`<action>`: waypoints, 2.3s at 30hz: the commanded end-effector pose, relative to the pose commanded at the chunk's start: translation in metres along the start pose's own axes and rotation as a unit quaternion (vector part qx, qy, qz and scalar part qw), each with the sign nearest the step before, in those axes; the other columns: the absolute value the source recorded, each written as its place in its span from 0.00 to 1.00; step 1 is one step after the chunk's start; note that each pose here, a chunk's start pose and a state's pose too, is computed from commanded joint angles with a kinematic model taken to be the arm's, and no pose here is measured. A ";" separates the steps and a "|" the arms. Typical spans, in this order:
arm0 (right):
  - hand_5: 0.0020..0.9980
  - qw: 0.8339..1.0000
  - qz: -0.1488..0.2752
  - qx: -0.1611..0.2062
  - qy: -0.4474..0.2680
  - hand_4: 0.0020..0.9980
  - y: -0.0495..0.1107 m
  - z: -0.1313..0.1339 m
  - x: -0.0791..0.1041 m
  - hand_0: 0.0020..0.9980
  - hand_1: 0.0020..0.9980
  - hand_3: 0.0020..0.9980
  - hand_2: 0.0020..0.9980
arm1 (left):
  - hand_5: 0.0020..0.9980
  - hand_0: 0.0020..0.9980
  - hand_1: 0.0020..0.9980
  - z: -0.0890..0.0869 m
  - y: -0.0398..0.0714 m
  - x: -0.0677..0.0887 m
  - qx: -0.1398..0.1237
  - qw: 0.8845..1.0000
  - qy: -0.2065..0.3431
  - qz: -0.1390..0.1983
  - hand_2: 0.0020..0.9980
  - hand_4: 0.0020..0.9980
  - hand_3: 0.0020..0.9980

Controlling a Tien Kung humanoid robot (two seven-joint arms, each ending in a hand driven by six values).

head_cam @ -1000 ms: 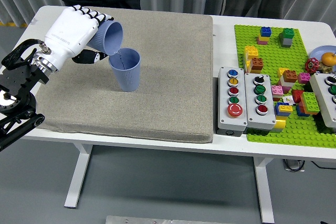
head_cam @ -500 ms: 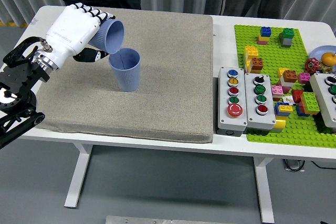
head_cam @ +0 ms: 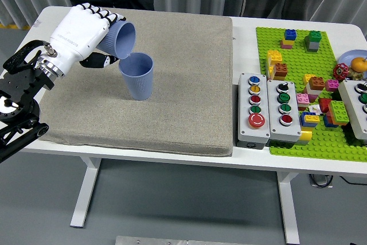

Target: Pick cup pour cup place

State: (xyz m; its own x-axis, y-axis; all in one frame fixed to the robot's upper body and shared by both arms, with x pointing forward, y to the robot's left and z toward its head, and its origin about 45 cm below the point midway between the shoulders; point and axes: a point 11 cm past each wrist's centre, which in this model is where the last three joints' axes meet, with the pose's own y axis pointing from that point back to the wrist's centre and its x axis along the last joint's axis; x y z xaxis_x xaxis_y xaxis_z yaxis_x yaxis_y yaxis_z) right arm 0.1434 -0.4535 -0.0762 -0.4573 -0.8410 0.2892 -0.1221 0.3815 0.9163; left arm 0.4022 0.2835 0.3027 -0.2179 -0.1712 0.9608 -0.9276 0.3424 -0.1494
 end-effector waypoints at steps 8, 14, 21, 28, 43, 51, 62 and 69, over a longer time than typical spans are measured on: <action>0.18 1.000 0.000 -0.001 0.000 0.00 0.000 0.001 0.000 0.72 0.67 0.61 0.65 | 0.18 0.59 0.58 -0.011 0.005 0.004 0.030 0.994 0.101 0.034 0.62 0.71 0.59; 0.18 1.000 0.001 -0.004 0.004 0.00 -0.001 0.004 0.000 0.72 0.67 0.61 0.65 | 0.18 0.59 0.58 -0.026 0.009 0.010 0.071 0.968 0.230 0.073 0.62 0.71 0.59; 0.18 1.000 0.002 -0.008 0.006 0.00 -0.001 0.008 0.001 0.72 0.67 0.61 0.65 | 0.18 0.59 0.58 -0.033 0.015 0.002 0.098 0.919 0.370 0.090 0.62 0.71 0.59; 0.18 1.000 0.002 -0.009 0.006 0.00 -0.001 0.009 0.001 0.72 0.67 0.61 0.65 | 0.18 0.59 0.58 -0.038 0.020 -0.006 0.127 0.849 0.502 0.102 0.63 0.72 0.59; 0.18 1.000 0.003 -0.006 0.000 0.00 -0.001 0.007 0.001 0.72 0.67 0.61 0.65 | 0.19 0.59 0.59 -0.049 0.033 -0.038 0.219 0.717 0.654 0.108 0.63 0.72 0.59; 0.18 1.000 0.002 -0.005 0.003 0.00 -0.001 0.006 0.000 0.72 0.67 0.61 0.65 | 0.20 0.59 0.59 -0.043 0.032 -0.042 0.217 0.725 0.644 0.110 0.63 0.73 0.58; 0.18 1.000 0.002 -0.010 0.005 0.00 -0.001 0.010 0.000 0.72 0.67 0.61 0.65 | 0.20 0.60 0.59 -0.032 0.039 -0.075 0.256 0.663 0.692 0.130 0.63 0.73 0.59; 0.18 1.000 0.002 -0.011 0.007 0.00 -0.001 0.012 0.000 0.72 0.67 0.61 0.65 | 0.20 0.60 0.60 -0.025 0.047 -0.091 0.271 0.657 0.693 0.120 0.64 0.73 0.59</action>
State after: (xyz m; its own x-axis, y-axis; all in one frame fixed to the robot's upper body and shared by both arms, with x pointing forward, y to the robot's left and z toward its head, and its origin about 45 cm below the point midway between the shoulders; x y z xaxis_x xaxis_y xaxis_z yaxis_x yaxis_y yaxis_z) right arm 0.1336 -0.4493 -0.0808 -0.4453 -0.8448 0.2967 -0.1006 0.3765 0.9210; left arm 0.3864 0.3378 0.2138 -0.2403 0.9623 0.1271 -0.9707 -0.2376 -0.0364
